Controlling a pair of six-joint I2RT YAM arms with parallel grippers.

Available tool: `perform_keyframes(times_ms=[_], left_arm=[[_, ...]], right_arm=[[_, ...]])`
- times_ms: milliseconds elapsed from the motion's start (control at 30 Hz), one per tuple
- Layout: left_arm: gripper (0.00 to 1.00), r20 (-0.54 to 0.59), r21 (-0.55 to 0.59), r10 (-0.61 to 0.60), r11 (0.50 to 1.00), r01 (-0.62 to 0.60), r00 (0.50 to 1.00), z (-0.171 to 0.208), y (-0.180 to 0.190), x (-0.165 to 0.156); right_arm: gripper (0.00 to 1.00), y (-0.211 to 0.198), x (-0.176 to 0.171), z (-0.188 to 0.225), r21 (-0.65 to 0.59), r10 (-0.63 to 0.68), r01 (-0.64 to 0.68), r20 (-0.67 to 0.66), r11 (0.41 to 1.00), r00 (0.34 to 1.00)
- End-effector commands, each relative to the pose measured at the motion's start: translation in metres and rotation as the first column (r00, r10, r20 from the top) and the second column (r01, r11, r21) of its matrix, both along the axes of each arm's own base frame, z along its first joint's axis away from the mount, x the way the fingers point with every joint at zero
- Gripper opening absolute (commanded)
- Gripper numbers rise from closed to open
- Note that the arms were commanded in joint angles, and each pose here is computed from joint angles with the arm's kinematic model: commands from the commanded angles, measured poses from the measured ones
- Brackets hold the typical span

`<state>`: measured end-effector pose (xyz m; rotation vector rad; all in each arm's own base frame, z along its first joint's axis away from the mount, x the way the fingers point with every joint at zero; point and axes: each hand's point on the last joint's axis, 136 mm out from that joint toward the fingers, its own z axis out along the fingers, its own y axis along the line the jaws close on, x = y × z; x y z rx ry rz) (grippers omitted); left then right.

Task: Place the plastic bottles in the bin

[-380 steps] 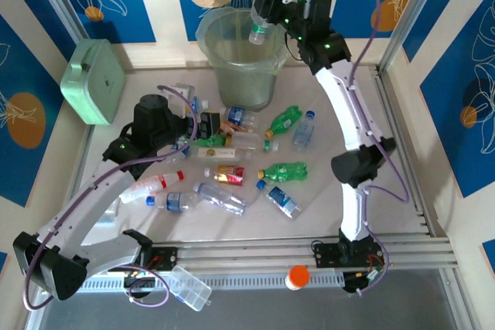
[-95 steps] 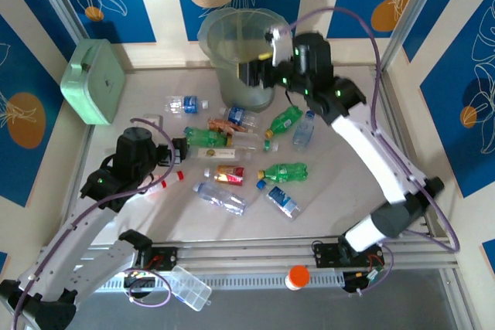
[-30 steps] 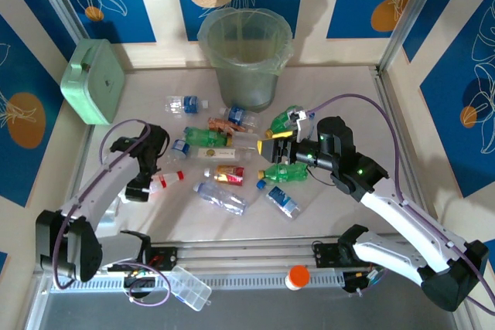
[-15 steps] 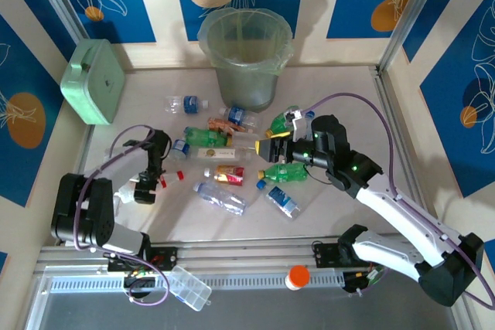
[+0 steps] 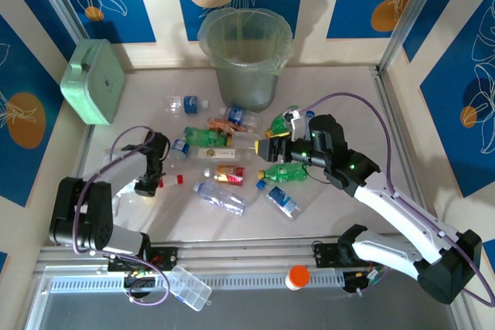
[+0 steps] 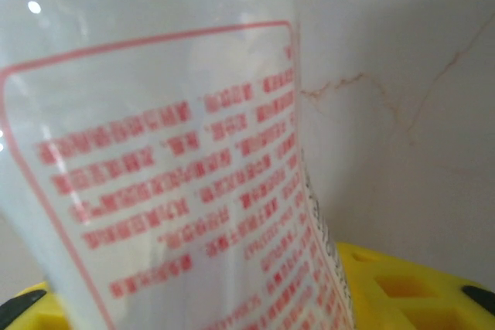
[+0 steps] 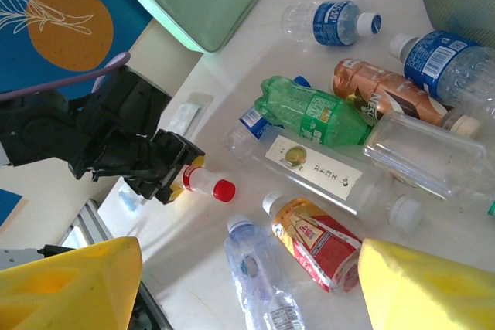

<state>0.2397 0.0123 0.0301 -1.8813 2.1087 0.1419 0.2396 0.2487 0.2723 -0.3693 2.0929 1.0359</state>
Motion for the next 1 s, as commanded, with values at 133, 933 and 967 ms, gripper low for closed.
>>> perform_keyframes(times_ms=[133, 933, 967], left_arm=[[0.5, 0.047, 0.001, -0.114, 0.993, 0.114, 0.992, 0.035, 0.002, -0.013], [0.51, 0.541, 0.766, -0.566, 0.027, 0.642, -0.622, 0.336, -0.206, 0.0], [0.51, 0.508, 0.789, -0.557, -0.006, 0.614, -0.658, 0.338, -0.211, -0.005]], right_arm=[[0.74, 0.007, -0.007, -0.001, 0.001, 0.028, -0.028, -0.016, 1.0, 0.999], [0.9, 0.046, 0.001, 0.042, 0.105, 0.137, -0.136, -0.002, 0.985, 0.991], [0.9, 0.047, -0.004, 0.053, 0.128, 0.173, -0.179, 0.057, 0.976, 0.983]])
